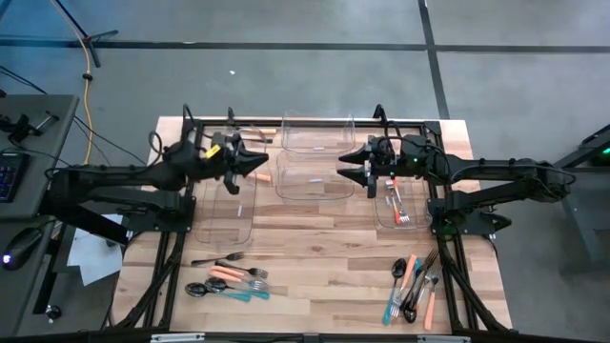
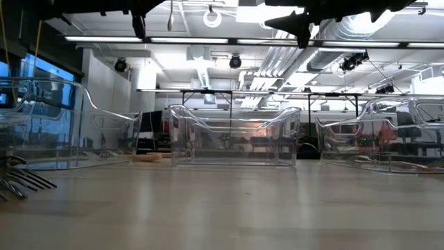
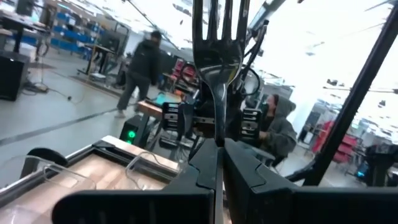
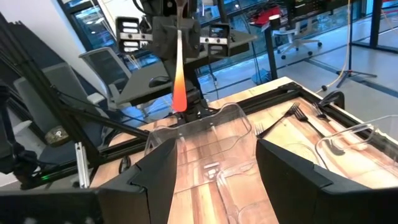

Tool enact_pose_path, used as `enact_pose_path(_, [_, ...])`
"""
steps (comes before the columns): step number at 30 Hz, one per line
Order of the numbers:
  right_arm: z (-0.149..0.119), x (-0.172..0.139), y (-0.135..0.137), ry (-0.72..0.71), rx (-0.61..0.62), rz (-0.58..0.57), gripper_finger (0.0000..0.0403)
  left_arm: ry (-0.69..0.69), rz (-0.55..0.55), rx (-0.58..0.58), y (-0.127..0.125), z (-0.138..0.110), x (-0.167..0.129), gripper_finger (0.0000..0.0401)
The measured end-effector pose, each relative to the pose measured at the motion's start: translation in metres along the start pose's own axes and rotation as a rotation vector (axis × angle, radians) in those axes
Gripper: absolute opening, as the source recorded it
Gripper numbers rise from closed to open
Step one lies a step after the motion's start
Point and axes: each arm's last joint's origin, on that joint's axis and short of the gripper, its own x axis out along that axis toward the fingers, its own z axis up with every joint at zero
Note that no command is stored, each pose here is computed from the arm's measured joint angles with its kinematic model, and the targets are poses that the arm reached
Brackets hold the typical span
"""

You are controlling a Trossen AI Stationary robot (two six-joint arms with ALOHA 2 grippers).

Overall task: Sort silverware by color (type)
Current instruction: Put the orange fork into the bottom right transparent bin

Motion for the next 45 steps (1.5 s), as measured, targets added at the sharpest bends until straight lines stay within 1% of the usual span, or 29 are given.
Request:
enact_pose_path(11, [0.000,0.000,0.000,0.000,0.000,0.000,0.0204,-0.007,0.004,0.001,0.001,-0.002,-0.001,0.0000])
enact_pose_path(16, [0.000,0.000,0.000,-0.001,0.001,0.000,0.0204,-0.006,0.003,0.042,0.001,-0.002,-0.001,0.0000])
enact_pose_path(37, [0.000,0.000,0.000,-0.001,0.000,-0.001,0.0204,-0.006,0.004,0.044,0.001,-0.002,-0.001,0.0000])
enact_pose_path(41, [0.000,0.003,0.000,-0.012,0.000,0.004,0.0204,-0.003,0.066,0.033,0.003,-0.003,0.010,0.0000])
enact_pose_path(45, [-0.004,0.014,0.000,-0.022,-0.004,0.018,0.0204,0.023,0.126,0.029,0.007,-0.004,0.037,0.0000])
